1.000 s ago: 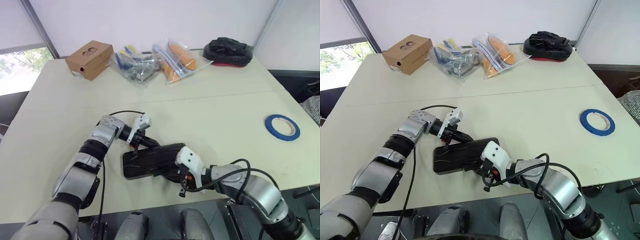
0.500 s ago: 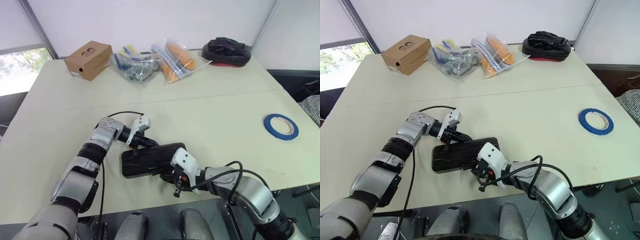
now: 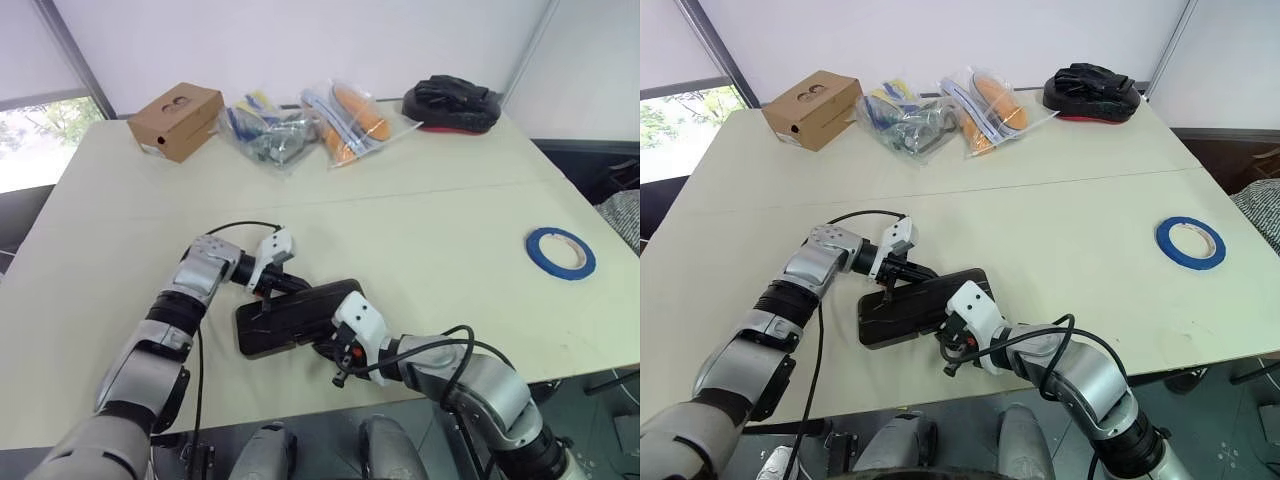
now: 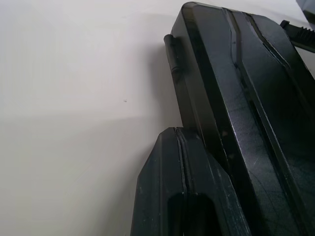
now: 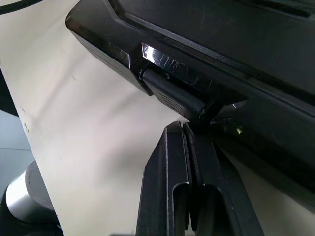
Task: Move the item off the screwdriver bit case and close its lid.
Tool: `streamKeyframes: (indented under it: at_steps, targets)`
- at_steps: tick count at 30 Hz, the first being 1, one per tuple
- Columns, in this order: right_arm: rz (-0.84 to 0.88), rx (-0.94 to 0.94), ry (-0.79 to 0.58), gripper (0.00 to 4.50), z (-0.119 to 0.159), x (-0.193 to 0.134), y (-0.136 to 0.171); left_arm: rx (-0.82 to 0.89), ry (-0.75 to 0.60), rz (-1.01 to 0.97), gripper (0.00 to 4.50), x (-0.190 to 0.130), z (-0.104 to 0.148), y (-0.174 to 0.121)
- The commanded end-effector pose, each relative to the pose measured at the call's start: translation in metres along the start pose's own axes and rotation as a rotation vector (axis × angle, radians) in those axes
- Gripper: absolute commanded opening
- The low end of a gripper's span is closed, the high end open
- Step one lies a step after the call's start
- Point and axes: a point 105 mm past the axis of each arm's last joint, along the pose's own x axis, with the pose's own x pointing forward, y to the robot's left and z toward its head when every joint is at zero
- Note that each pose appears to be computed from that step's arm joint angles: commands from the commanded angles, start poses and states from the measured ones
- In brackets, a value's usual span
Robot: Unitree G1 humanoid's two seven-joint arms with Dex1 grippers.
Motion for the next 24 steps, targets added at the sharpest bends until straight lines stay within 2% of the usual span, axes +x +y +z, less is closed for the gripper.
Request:
streamKeyframes:
  at_steps: [1,8,14,20,24]
  targets:
    - [-0.151,-0.060,-0.052,0.06,0.018,-0.020,-0.027,-0.017,0.004,-0.082,0.00,0.017,-0.004,-0.009]
    - [-0.104,-0.114,0.005,0.06,0.005,-0.046,-0.016,-0.029,-0.103,0.038,0.00,-0.004,0.018,0.012]
    - [-0.121,-0.182,0.044,0.06,0.001,-0.086,-0.017,-0.009,-0.212,0.142,0.00,-0.038,0.036,0.019]
    - [-0.213,-0.267,0.031,0.06,0.024,-0.132,-0.039,0.012,-0.314,0.211,0.00,-0.075,0.059,0.005]
    - [-0.239,-0.321,0.039,0.06,0.036,-0.152,-0.049,0.038,-0.334,0.240,0.00,-0.095,0.063,-0.010]
